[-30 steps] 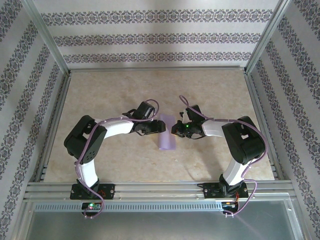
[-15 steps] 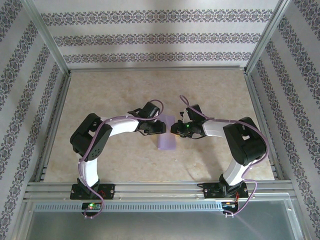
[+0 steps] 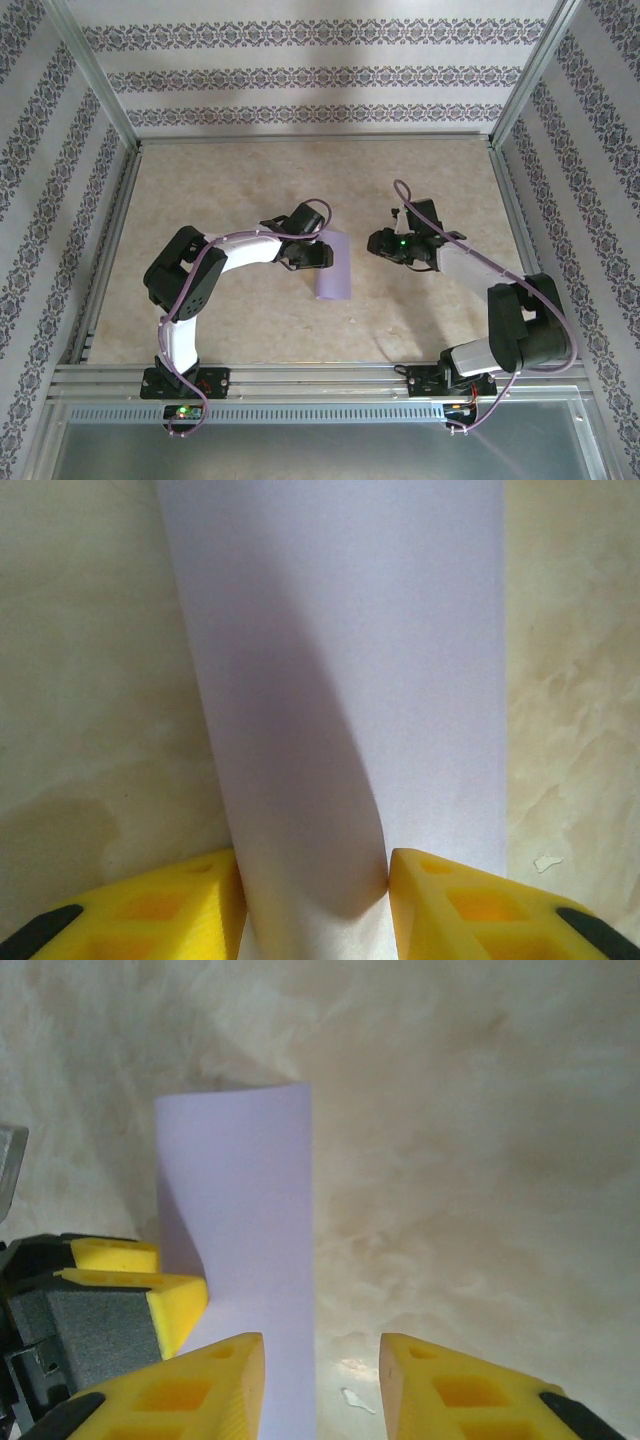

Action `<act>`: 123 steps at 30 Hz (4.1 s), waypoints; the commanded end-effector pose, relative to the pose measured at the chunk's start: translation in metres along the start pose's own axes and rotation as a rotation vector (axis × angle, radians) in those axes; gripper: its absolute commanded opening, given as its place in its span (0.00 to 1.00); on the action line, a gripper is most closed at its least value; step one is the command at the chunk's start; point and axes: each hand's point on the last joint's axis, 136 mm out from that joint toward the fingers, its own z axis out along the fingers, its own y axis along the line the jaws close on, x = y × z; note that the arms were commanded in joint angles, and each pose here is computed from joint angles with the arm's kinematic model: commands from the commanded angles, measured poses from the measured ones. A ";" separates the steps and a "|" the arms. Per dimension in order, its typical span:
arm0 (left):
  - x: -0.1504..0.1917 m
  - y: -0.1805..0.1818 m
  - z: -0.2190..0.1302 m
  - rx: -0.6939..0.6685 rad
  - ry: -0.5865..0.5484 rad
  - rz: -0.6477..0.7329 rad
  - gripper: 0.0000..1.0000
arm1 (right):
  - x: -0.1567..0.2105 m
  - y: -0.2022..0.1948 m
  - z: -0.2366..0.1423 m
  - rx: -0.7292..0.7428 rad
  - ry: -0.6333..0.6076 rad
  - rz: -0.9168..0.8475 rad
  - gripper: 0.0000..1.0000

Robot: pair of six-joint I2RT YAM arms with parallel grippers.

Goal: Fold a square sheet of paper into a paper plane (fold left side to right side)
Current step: First fold in half a square sheet of paper at the center of the table, then hold the square sheet of paper at the center of the table, then first fold the square sheet of paper in half at the center of the table.

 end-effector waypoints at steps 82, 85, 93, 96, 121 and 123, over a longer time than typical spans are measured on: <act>-0.027 -0.059 -0.074 0.302 -0.085 0.035 0.11 | 0.094 -0.021 0.090 0.100 0.381 0.022 0.02; -0.020 -0.057 -0.055 0.325 -0.036 0.020 0.03 | 0.094 -0.022 0.090 0.110 0.380 0.016 0.01; -0.002 -0.038 -0.020 0.295 0.052 0.006 0.01 | 0.096 -0.027 0.088 0.139 0.386 0.010 0.01; 0.006 -0.024 -0.009 0.238 0.075 0.002 0.00 | 0.097 -0.029 0.089 0.148 0.387 0.006 0.01; 0.038 0.054 0.003 0.059 0.114 -0.094 0.00 | 0.104 -0.050 0.086 0.216 0.409 -0.011 0.00; 0.041 0.059 0.001 0.065 0.109 -0.112 0.00 | 0.104 -0.049 0.086 0.214 0.408 -0.011 0.00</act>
